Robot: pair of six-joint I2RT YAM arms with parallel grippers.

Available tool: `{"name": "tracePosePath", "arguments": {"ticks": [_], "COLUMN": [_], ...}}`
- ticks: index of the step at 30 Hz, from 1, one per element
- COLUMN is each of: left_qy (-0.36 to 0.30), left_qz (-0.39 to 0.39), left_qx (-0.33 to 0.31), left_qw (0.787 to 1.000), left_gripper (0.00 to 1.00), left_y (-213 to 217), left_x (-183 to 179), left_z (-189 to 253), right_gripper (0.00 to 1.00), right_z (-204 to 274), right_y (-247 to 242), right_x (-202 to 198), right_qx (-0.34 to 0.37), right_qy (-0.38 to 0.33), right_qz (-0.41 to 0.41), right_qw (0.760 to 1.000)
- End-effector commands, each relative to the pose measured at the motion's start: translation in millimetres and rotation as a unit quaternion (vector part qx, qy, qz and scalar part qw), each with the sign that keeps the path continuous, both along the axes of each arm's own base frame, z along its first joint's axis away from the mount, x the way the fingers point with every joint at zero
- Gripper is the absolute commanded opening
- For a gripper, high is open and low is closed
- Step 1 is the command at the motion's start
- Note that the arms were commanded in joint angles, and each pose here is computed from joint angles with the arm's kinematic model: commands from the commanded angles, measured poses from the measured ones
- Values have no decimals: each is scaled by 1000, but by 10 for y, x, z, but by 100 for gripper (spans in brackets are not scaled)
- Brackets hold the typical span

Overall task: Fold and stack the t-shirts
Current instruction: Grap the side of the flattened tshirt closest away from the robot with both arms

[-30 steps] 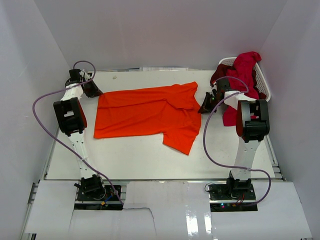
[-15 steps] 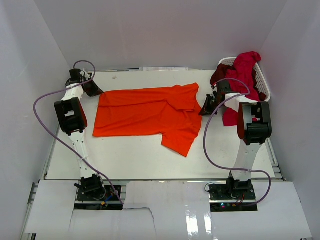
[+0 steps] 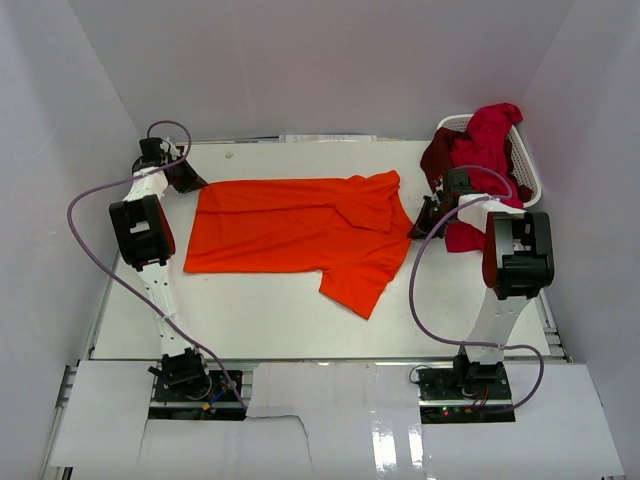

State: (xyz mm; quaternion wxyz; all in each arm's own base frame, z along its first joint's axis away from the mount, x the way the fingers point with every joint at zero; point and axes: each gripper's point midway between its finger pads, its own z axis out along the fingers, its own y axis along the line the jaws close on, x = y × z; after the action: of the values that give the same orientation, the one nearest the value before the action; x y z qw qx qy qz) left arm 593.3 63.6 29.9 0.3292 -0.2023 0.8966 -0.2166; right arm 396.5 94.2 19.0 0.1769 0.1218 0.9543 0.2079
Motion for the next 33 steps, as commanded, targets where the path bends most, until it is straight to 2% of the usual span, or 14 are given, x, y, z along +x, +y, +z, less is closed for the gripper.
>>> {"name": "tracePosePath", "arguments": {"ticks": [1,10,13,14,16,17,18,22,24,28,33], "left_qy": [28,27,25,21,18,17,15,8,4,-10,-37], "left_qz": [18,18,12,9,1,-3,-7,-18,-14,7,47], "left_qx": [22,27,14,12,3,1,-1,-4,1,-4,-25], "left_qw": [999,999,1000,1000,1000,1000,1000,1000,1000,1000,998], "left_gripper": [8,8,9,9,12,14,16,29,38,44,45], "left_y": [96,117,71,61,7,-20,-34,-109,-98,-66,48], "left_x": [-62,-65,-55,-39,-31,-27,-27,-15,-2,28,4], "left_z": [-184,-166,-156,-135,-121,-116,-102,-62,-23,73,274], "right_gripper": [8,8,27,37,41,48,51,52,52,52,53], "right_z": [-245,-324,-340,-318,-282,-220,-193,-13,115,329,573], "right_y": [-276,-376,-333,-328,-344,-359,-400,-465,-477,-408,-282], "right_x": [-360,-447,-442,-404,-344,-255,-225,-43,52,192,329], "right_qx": [-52,-65,-54,-52,-56,-61,-72,-90,-94,-78,-65], "right_qy": [63,73,75,71,63,50,49,30,10,-26,-64], "right_qz": [-24,-26,-14,-13,-13,-14,-19,-23,-25,-9,26], "right_qw": [996,995,996,996,996,997,996,995,995,997,995]}}
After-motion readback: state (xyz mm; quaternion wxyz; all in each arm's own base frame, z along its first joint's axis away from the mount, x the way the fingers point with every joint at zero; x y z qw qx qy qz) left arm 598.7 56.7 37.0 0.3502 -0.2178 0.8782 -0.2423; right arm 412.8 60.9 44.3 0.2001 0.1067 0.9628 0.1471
